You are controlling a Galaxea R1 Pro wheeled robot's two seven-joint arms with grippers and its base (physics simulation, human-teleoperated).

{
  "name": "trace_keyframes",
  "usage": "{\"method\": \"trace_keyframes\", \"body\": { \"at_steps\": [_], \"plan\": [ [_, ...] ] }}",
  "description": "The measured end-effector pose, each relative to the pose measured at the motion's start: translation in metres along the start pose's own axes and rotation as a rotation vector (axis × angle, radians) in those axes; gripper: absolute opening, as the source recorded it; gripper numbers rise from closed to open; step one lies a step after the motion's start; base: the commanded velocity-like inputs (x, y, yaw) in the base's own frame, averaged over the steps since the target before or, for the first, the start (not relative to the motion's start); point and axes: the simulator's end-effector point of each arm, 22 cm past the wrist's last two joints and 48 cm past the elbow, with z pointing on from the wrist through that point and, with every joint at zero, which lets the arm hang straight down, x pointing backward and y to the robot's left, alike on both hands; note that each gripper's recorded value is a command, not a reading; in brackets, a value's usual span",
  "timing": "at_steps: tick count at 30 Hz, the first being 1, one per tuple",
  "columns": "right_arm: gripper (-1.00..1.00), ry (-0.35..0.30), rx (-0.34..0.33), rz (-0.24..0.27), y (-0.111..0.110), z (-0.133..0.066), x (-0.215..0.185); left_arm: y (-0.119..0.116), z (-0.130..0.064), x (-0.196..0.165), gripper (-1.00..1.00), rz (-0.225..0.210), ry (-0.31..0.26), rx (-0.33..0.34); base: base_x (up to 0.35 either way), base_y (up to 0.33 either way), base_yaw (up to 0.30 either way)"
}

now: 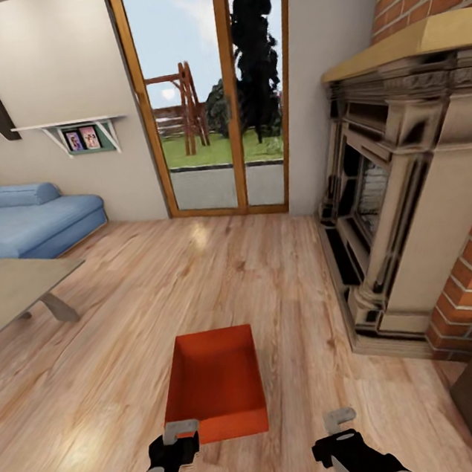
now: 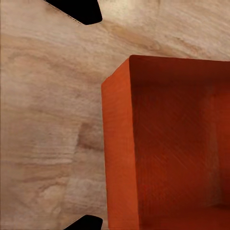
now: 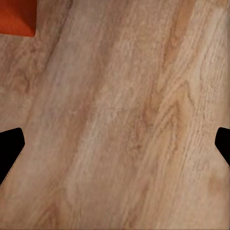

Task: Move the two storage containers from the living room to the garage. In the garage, place one container on the floor and stack the other container on top of it (either order is fine).

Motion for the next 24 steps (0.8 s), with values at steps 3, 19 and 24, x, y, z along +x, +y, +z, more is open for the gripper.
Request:
{"method": "trace_keyframes", "body": {
  "at_steps": [3,19,24],
  "plan": [
    [1.0,-0.003,-0.001,0.001,0.0,0.0,-0.001,0.002,0.0,0.0,1.0,-0.002,-0.003,-0.003,0.206,-0.085,0.0],
    [1.0,-0.085,-0.007,0.021,0.0,0.0,-0.016,0.008,0.001,0.0,1.0,-0.03,0.002,0.008,0.07,-0.015,0.0],
    [1.0,-0.093,-0.014,0.015,0.003,0.0,-0.017,0.01,0.001,0.011,1.0,-0.075,0.054,0.094,0.033,0.0,0.0]
  ]
}}
